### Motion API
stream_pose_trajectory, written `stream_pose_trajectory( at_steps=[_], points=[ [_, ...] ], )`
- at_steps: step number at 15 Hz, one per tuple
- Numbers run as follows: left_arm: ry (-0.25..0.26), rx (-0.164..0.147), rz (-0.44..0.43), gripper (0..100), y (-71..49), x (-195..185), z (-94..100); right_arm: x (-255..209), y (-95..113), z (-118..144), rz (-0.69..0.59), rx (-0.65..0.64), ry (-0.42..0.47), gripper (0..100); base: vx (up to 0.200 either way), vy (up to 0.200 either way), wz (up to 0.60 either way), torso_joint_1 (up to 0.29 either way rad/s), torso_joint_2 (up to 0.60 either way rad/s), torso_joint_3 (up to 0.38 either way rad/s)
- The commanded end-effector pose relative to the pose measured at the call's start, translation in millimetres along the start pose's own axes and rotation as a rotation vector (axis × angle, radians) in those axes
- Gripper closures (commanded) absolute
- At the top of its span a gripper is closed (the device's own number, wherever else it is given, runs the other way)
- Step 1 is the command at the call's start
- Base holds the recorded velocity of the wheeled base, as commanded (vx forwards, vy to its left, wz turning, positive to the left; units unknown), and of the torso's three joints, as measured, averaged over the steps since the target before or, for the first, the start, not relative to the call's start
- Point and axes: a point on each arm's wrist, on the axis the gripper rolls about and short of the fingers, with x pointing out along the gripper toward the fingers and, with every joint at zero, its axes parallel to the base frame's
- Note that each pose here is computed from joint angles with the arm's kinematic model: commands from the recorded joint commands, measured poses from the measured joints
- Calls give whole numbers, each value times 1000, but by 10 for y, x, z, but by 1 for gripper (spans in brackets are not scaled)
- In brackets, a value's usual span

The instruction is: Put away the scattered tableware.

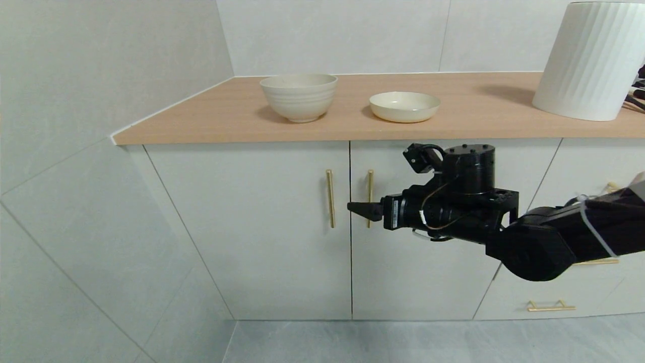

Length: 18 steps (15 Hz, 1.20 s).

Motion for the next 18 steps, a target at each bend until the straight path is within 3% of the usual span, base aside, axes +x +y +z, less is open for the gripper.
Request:
stream_pose_trajectory(
  at_steps=[1, 4, 18],
  points=[
    [0, 0, 1, 0, 0, 0, 0, 206, -87, -144, -32, 7, 12, 0, 0, 0, 0, 0, 0, 0],
    [0, 0, 1, 0, 0, 0, 0, 248, -92, -123, -19, 27, -51, 0, 0, 0, 0, 0, 0, 0],
    [0, 0, 1, 0, 0, 0, 0, 448, -81, -214, 1, 91, -81, 0, 0, 0, 0, 0, 0, 0]
  ],
)
